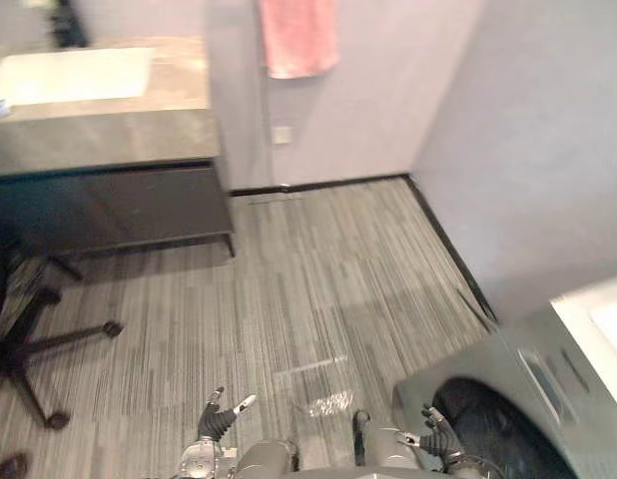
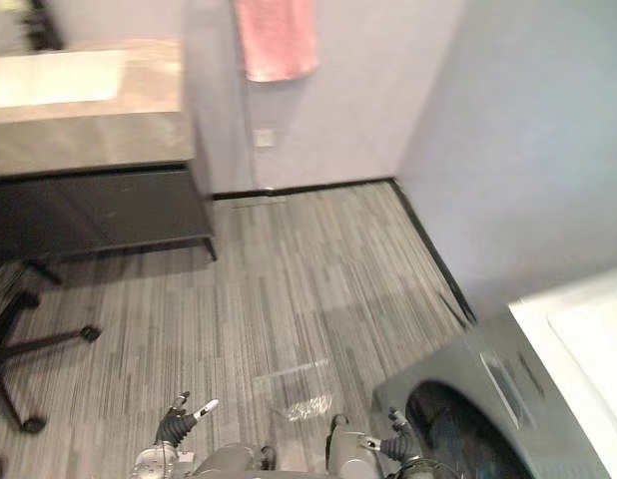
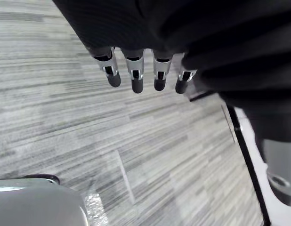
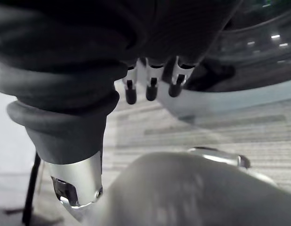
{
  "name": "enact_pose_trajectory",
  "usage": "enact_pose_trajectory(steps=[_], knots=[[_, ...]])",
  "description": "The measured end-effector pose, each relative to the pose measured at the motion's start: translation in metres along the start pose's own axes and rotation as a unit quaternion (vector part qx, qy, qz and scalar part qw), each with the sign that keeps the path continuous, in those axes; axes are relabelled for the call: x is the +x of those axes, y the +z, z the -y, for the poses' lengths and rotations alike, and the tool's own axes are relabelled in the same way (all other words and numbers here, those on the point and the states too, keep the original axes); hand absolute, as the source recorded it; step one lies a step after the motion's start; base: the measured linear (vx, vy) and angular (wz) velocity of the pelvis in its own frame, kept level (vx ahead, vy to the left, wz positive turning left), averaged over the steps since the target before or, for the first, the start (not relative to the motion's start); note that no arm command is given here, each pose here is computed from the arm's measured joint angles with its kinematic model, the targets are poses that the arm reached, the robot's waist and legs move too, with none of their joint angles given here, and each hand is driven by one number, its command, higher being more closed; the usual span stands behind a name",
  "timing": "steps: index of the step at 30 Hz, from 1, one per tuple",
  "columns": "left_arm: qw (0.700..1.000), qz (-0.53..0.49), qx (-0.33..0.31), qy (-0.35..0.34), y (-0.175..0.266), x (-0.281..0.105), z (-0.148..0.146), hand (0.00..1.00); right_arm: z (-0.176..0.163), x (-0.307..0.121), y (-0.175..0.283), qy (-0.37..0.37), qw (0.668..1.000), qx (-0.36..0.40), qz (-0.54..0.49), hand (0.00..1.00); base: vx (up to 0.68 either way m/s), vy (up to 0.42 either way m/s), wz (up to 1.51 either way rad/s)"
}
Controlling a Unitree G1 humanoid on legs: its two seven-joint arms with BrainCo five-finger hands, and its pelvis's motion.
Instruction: Pick up the laundry basket with both hands and put the clothes into the washing machine.
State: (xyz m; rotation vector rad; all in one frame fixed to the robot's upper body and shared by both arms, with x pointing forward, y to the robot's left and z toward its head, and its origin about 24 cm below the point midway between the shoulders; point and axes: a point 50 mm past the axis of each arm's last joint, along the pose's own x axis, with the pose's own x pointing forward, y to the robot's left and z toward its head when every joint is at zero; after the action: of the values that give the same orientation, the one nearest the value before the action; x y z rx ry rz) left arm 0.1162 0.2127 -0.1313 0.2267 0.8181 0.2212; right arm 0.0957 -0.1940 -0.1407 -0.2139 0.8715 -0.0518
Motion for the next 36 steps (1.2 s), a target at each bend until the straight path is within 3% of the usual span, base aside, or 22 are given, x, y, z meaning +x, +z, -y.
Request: enact_pose_trajectory(steps=[9,27,36], knots=[[0.999,-0.037,-0.024,-0.001,-0.009,0.001,0.015,0.00,0.006,-0.001,-0.005,-0.012,1.000,0.017,-0.010,0.00,0.07,-0.201,0.16],[0.998,-0.044,-0.003,0.034,-0.022,-0.005,0.008,0.00,0.003,-0.008,-0.040,-0.014,0.994,0.059,-0.091,0.00,-0.03,0.036,0.21],[0.995,-0.072,-0.071,0.024,-0.032,-0.009,0.010,0.00,0.003,-0.007,-0.039,-0.017,0.994,0.050,-0.091,0.00,-0.05,-0.004,0.00]])
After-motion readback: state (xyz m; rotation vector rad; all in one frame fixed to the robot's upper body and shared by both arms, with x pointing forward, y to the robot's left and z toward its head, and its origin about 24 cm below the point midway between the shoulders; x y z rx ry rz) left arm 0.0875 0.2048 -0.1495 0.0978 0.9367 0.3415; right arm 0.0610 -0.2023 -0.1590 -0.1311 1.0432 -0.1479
